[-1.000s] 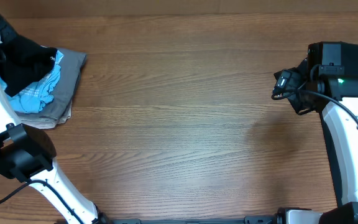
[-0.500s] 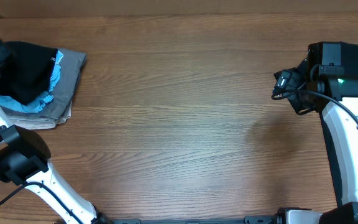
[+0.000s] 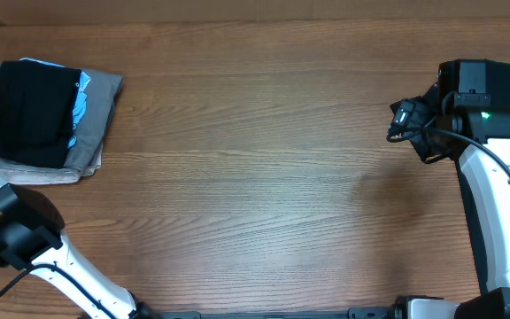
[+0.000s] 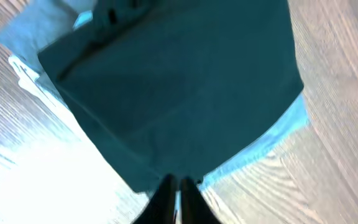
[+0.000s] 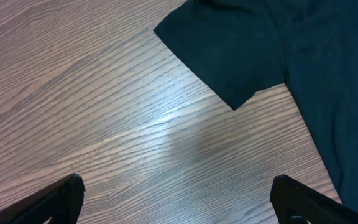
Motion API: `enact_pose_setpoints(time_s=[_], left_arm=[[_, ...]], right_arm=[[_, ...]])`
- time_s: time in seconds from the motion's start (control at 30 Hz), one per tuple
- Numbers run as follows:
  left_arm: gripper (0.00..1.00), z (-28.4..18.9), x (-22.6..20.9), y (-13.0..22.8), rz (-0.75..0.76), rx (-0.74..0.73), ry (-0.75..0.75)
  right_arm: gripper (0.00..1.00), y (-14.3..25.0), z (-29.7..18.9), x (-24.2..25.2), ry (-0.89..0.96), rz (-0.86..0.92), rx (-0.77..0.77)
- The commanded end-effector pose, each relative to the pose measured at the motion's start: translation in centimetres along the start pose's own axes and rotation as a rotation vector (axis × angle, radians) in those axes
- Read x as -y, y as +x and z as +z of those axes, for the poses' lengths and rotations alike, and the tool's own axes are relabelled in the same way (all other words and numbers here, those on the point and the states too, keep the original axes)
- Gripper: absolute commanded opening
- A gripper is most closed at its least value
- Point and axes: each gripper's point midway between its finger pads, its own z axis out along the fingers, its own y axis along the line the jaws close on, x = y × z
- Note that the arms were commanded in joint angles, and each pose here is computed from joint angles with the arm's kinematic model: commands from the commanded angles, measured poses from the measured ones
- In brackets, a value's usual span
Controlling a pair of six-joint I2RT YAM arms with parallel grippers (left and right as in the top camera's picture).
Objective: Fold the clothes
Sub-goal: 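Lower the black bundle onto the grey folded stack and release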
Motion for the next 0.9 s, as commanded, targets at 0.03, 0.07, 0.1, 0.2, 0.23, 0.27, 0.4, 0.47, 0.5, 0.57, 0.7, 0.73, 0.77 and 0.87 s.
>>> enact_pose_setpoints(time_s=[0.03, 0.07, 0.1, 0.2, 0.23, 0.27, 0.4, 0.47, 0.5, 0.57, 0.7, 0.73, 0.77, 0.87], left_arm=[[0.04, 0.3, 0.1, -1.4, -0.001, 0.047, 0.003], [0.04, 0.8, 0.0, -1.4, -0.002, 0.042, -0.002], [0.04, 1.7, -0.4, -1.4, -0.008, 0.03, -0.018], [0.04, 4.1, -1.7, -1.3, -0.034, -0.004, -0.078], [0.04, 5.2, -2.4, -1.3, -0.052, -0.019, -0.109], [0.04, 6.1, -3.0, -1.2, -0.058, -0.033, -0.128], [0.04, 9.9, -5.1, -0.2, -0.088, -0.128, -0.17], [0.04, 10.9, -5.8, 0.2, -0.106, -0.16, -0.17], [0.04, 10.9, -5.9, 0.2, -0.114, -0.167, -0.157], [0.04, 10.4, -5.6, 0.0, -0.129, -0.167, -0.108], [0.04, 6.6, -3.6, -1.1, -0.131, -0.101, 0.003], [0.04, 5.1, -3.1, -1.4, -0.125, -0.072, 0.02], [0.04, 3.8, -2.7, -1.6, -0.119, -0.049, 0.039], [0.04, -1.0, -0.3, -1.4, -0.092, 0.012, 0.132]], right_arm=[[1.0, -0.5, -0.4, 0.2, 0.008, 0.002, 0.023], [1.0, -0.5, -0.4, 0.2, 0.008, 0.002, 0.022], [1.0, -0.5, -0.4, 0.2, 0.008, 0.002, 0.022], [1.0, -0.5, -0.4, 0.2, 0.008, 0.002, 0.022], [1.0, -0.5, -0.4, 0.2, 0.008, 0.002, 0.023], [1.0, -0.5, -0.4, 0.2, 0.008, 0.002, 0.022], [1.0, -0.5, -0.4, 0.2, 0.008, 0.002, 0.022], [1.0, -0.5, -0.4, 0.2, 0.008, 0.002, 0.022], [1.0, -0.5, -0.4, 0.2, 0.008, 0.002, 0.023], [1.0, -0.5, -0.4, 0.2, 0.008, 0.002, 0.022], [1.0, -0.5, -0.4, 0.2, 0.008, 0.002, 0.022], [1.0, -0.5, -0.4, 0.2, 0.008, 0.002, 0.022], [1.0, -0.5, -0.4, 0.2, 0.008, 0.002, 0.022], [1.0, -0.5, -0.4, 0.2, 0.008, 0.002, 0.022]])
